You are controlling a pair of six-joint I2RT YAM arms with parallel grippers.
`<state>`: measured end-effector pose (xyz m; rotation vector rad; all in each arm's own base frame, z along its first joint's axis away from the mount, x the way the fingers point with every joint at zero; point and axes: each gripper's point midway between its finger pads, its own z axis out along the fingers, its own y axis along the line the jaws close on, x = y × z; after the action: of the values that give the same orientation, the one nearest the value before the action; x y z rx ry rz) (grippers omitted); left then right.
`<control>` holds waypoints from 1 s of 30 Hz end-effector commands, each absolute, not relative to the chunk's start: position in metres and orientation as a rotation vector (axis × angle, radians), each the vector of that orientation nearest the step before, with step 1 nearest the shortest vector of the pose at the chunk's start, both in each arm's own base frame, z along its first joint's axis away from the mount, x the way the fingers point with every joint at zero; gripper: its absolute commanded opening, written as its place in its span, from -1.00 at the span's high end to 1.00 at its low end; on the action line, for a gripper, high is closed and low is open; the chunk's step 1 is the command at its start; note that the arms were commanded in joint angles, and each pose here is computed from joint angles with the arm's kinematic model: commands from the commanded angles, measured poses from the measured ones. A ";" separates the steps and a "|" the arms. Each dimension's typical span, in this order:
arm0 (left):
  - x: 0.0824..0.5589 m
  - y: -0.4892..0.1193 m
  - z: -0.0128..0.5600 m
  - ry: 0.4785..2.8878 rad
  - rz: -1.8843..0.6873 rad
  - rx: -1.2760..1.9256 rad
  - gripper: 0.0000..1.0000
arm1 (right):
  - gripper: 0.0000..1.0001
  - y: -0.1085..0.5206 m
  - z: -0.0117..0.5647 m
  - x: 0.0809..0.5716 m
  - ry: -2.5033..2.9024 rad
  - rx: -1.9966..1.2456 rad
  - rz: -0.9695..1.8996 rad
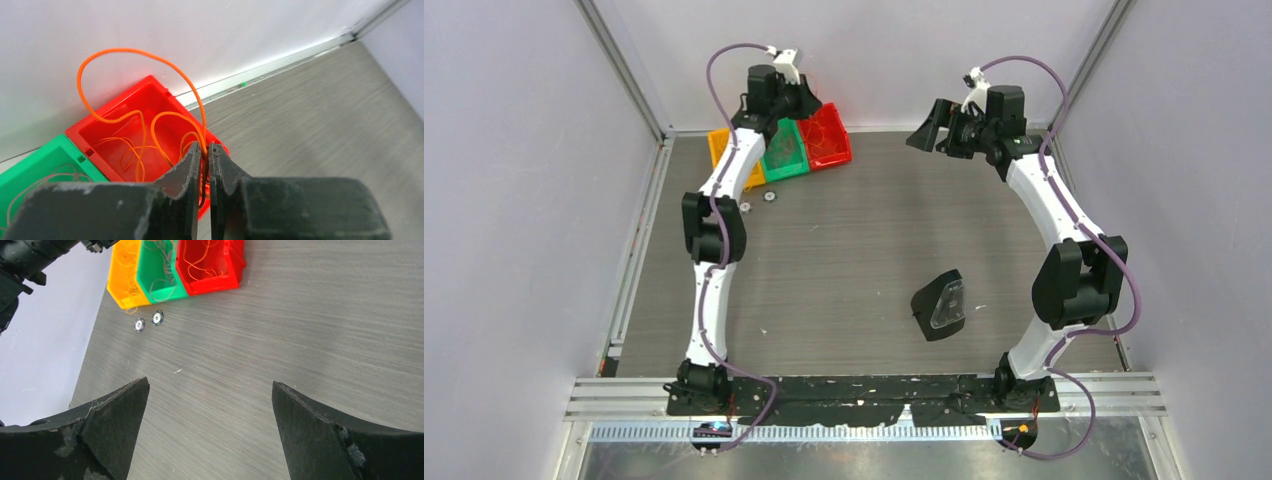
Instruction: Untangle the cables
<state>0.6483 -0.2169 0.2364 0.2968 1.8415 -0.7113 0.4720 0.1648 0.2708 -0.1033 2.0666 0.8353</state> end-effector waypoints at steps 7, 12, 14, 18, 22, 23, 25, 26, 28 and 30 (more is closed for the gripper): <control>0.703 -0.214 0.250 1.596 -0.499 0.278 -0.04 | -0.99 0.161 0.279 0.464 2.046 -0.137 0.808; 0.692 -0.207 0.274 1.585 -0.511 0.263 -0.34 | -0.99 0.162 0.280 0.466 2.041 -0.146 0.815; 0.678 -0.203 0.302 1.557 -0.518 0.270 -0.50 | -0.99 0.162 0.280 0.466 2.040 -0.151 0.813; 0.645 -0.197 0.336 1.582 -0.485 0.344 -0.97 | -0.99 0.159 0.281 0.464 2.034 -0.177 0.780; 0.604 -0.180 0.348 1.701 -0.464 0.398 -0.99 | -0.93 0.152 0.285 0.461 2.020 -0.239 0.710; 0.593 -0.174 0.352 1.722 -0.468 0.398 -0.99 | -0.92 0.150 0.287 0.459 2.013 -0.270 0.685; 0.571 -0.162 0.359 1.765 -0.490 0.394 -0.99 | -0.90 0.145 0.290 0.457 2.012 -0.303 0.641; 0.559 -0.156 0.360 1.797 -0.506 0.391 -0.99 | -0.91 0.143 0.290 0.456 2.014 -0.311 0.625; 0.534 -0.149 0.361 1.864 -0.550 0.411 -0.99 | -0.91 0.138 0.295 0.454 2.009 -0.340 0.591; 0.510 -0.141 0.355 1.955 -0.574 0.419 -0.99 | -0.90 0.130 0.303 0.451 1.991 -0.360 0.533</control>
<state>0.5633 -0.1596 0.3750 0.3832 1.7460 -0.5014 0.4577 0.1471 0.2460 -0.2612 2.1332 0.6766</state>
